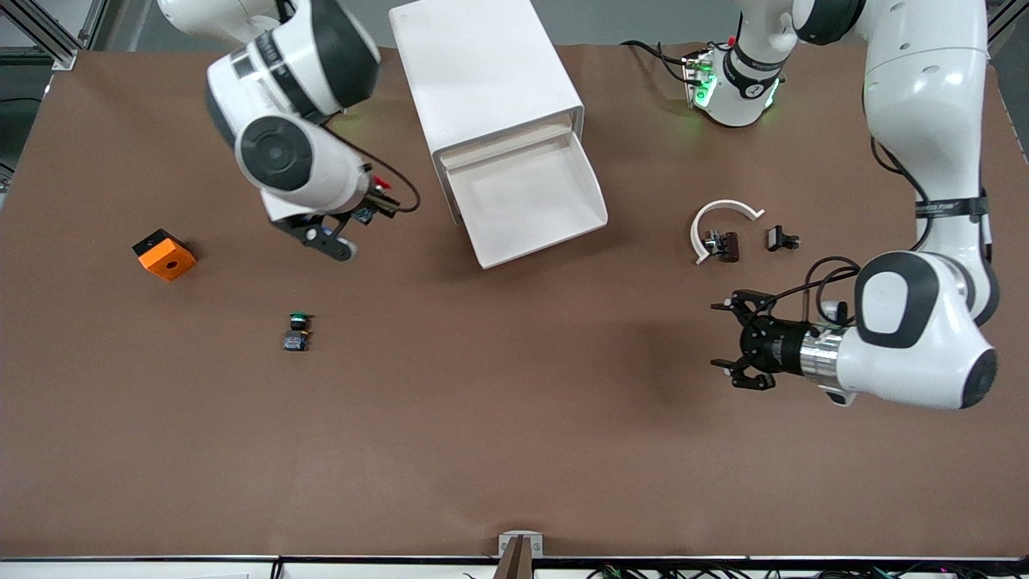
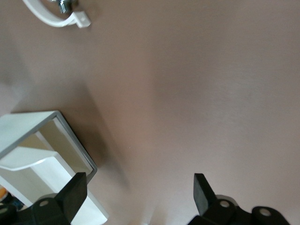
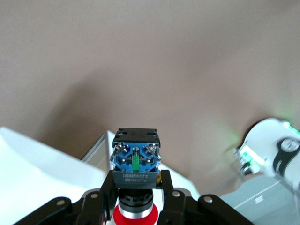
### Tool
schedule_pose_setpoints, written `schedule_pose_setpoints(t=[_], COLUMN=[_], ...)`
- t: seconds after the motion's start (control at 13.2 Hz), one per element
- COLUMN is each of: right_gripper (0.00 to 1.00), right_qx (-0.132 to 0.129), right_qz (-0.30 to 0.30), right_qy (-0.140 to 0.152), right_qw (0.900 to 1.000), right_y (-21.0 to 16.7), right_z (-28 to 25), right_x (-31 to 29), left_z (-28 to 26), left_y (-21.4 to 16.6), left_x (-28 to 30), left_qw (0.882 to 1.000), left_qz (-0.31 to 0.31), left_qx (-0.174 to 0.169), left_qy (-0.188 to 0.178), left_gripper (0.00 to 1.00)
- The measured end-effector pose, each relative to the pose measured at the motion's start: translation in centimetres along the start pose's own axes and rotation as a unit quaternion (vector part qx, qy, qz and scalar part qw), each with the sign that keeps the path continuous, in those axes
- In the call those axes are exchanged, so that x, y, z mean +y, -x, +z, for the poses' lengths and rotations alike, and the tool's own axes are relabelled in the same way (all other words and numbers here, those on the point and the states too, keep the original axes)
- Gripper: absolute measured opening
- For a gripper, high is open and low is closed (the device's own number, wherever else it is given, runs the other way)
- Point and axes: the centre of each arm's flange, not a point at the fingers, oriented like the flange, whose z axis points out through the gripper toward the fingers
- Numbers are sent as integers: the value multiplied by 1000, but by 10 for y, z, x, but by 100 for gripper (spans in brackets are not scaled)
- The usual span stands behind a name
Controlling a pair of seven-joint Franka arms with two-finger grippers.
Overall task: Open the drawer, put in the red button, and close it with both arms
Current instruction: 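Carry the red button toward the drawer while the left gripper withdraws, then lower the red button into the open drawer and open the right gripper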
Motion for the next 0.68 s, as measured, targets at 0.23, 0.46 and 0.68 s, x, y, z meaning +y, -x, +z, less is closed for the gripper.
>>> schedule_pose_setpoints(t=[0.23,0.46,0.68], right_gripper=[41,41,41], right_qx=[-6,5,12], right_qz=[56,122,192], right_qy=[-32,-64,-87], right_qw=[998,990,978], right_y=[45,77,101], right_z=[-4,3,30], right_x=[-25,-51,-86], left_z=[-13,-13,-18], left_y=[-7,-8,-5], left_x=[-3,-2,-6], left_qw=[996,979,949], left_qz=[83,194,295], left_qx=[21,58,113], left_qy=[11,9,-1], left_gripper=[100,100,100])
